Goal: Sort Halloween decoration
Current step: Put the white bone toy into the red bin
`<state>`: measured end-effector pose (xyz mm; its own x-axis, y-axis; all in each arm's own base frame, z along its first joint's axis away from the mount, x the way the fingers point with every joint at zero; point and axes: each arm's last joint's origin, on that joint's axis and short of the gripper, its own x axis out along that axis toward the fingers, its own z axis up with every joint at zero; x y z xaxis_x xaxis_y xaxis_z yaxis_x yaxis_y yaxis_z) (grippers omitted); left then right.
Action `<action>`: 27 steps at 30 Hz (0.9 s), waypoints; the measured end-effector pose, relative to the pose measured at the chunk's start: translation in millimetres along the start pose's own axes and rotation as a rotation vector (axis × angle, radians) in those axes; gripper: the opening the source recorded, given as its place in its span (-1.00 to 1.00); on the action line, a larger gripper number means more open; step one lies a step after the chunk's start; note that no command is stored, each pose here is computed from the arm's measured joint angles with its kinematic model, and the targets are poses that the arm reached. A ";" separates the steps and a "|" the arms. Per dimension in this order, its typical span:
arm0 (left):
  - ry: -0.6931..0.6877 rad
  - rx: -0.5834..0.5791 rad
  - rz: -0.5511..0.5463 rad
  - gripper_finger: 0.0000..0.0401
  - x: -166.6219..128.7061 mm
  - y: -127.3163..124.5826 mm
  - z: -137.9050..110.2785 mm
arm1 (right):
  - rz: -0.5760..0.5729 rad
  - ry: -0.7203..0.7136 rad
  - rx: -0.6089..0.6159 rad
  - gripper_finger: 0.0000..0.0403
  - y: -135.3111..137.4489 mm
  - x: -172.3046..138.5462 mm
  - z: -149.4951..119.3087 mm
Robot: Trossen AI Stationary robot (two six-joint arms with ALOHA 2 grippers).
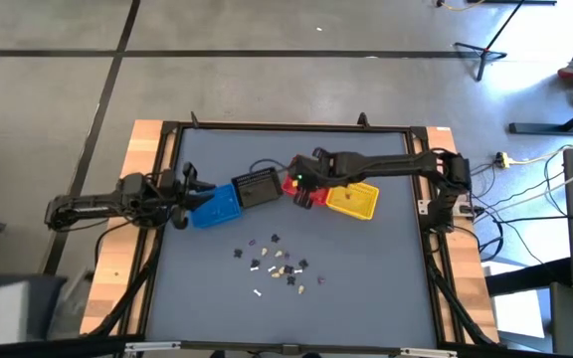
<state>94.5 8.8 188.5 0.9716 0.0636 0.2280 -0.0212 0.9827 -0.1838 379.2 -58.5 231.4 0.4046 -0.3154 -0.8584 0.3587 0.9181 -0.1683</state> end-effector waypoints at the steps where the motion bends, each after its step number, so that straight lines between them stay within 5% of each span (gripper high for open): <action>1: 0.003 0.002 -0.014 -0.43 0.0 -1.3 -0.3 | 0.015 0.004 0.008 -0.94 -2.8 1.7 0.4; 6: 0.051 0.029 -0.063 -0.43 2.4 -8.4 -3.9 | 0.093 0.044 0.021 -0.94 -8.7 14.7 -0.7; 19: 0.229 0.157 -0.050 -0.43 31.5 -27.5 22.5 | 0.094 0.044 0.018 -0.94 -6.9 18.4 -0.6; 27: 0.387 0.181 -0.088 -0.43 57.9 -42.4 16.7 | 0.093 0.044 0.018 -0.92 -6.9 18.4 -0.6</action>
<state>147.8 -26.2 225.5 0.9875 -0.0575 -0.1467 0.0579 0.9983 -0.0016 383.7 -70.5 216.5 0.3999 -0.2180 -0.8903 0.3366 0.9384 -0.0786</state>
